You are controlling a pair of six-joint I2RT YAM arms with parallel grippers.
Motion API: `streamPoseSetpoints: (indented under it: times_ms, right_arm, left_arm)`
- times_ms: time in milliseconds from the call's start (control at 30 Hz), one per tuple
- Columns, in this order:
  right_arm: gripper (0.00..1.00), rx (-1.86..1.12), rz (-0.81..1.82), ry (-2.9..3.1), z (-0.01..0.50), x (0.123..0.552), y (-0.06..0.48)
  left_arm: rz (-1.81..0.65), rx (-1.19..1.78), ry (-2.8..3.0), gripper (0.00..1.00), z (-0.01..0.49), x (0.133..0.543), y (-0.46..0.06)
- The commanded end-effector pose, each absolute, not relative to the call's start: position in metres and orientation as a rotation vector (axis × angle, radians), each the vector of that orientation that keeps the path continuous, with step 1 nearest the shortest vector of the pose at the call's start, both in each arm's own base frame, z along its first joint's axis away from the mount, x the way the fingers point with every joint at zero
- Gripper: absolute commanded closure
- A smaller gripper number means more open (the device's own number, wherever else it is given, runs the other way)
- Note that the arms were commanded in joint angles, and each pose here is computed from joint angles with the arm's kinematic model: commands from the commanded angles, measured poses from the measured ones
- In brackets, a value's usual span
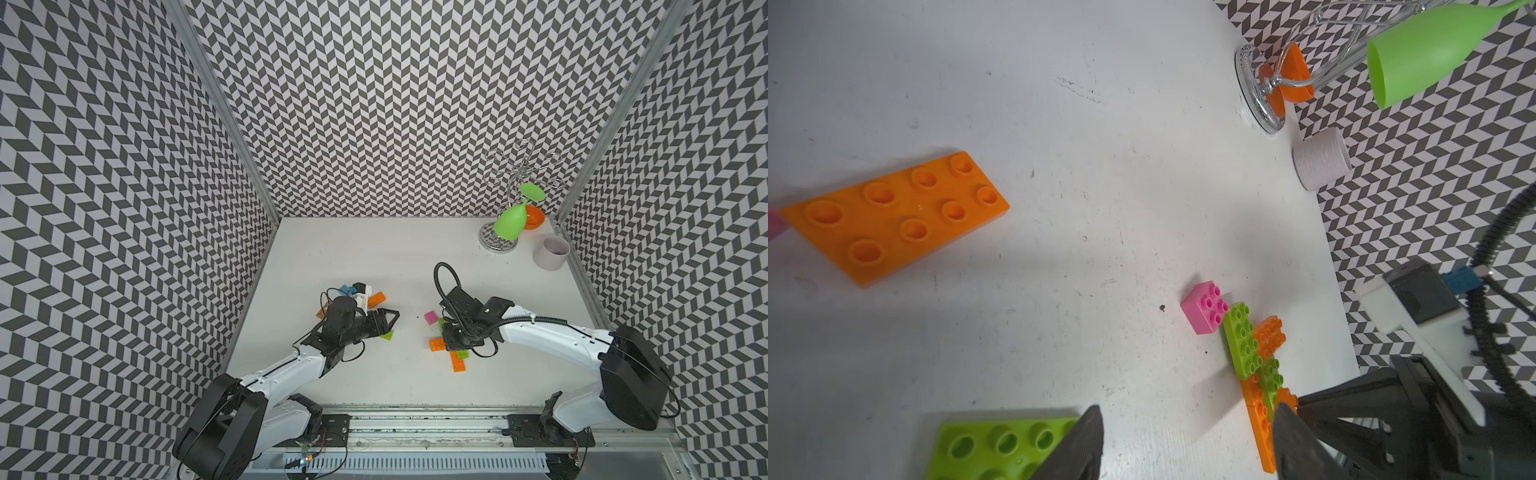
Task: Assemble a small pinwheel with lego
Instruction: Assemble the lego brick with the lego brick.
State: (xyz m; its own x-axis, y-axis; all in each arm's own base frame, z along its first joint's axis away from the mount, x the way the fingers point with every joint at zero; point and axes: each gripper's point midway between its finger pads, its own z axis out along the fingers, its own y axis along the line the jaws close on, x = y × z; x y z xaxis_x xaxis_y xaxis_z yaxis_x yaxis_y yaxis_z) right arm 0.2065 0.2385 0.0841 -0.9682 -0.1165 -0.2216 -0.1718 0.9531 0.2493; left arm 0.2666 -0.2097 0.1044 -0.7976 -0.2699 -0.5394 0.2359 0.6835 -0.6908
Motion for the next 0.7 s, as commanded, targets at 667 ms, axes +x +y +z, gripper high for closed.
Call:
streamPoseSetpoints:
  times_ms: [667]
  right_arm:
    - [0.91, -0.171, 0.24, 2.914, 0.052, 0.218, 0.231]
  left_arm:
    - [-1.126, -0.002, 2.214, 0.35, 0.116, 0.267, -0.21]
